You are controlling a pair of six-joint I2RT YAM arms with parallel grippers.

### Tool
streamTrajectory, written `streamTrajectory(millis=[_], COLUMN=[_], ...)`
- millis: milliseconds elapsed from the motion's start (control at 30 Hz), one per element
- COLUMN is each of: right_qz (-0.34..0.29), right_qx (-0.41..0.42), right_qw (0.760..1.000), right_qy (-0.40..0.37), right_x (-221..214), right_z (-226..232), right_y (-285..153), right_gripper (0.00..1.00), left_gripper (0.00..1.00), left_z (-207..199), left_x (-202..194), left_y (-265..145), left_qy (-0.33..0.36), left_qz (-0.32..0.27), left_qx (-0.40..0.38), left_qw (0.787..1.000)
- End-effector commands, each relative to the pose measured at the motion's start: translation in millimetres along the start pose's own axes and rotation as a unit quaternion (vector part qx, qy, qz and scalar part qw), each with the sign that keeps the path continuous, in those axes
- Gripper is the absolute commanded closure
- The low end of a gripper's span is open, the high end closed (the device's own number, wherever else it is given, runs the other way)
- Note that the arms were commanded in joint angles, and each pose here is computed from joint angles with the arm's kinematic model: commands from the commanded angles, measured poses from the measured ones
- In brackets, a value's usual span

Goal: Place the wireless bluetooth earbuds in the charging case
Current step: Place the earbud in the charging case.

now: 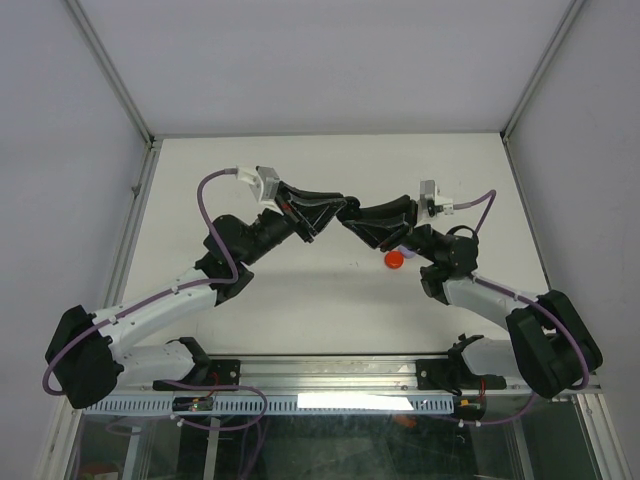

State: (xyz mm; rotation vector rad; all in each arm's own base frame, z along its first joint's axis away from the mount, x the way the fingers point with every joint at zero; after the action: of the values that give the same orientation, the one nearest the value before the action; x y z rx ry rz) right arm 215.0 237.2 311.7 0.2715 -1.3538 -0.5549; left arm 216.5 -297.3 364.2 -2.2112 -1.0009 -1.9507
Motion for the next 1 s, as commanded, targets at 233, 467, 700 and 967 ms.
streamTrajectory(millis=[233,467,700,967], right_qz=[-0.072,-0.075,-0.076,-0.08], right_qx=[0.06,0.059,0.059,0.059], right_qw=[0.993,0.993,0.993,0.992], right_qy=[-0.069,-0.073,-0.074,-0.078], right_x=[43,44,44,47], right_z=[28,28,29,30], right_y=[11,11,10,10], right_gripper=[1.0,1.0,1.0,1.0], left_gripper=[0.97,0.97,0.98,0.98], left_z=[-6,-10,-15,-14], left_x=[21,17,16,6], left_y=[-1,-2,0,-4], left_qy=[0.015,0.0,-0.017,-0.025], left_qz=[-0.044,-0.045,-0.051,-0.042], left_qx=[-0.002,-0.01,-0.013,0.0], left_qw=[0.999,0.999,0.998,0.999])
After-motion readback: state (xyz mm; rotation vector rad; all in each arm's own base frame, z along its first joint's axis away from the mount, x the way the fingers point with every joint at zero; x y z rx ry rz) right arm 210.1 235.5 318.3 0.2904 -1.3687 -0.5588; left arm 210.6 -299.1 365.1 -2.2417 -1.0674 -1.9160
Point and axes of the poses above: each gripper's point midway between its finger pads, its own y axis out along the fingers, its own z axis along the line the jaws close on, x = y × z, the point moved 4 cm from there along -y, back along the fingers, and after that the axes turned 6 degrees about y, right-handed, at the moved point
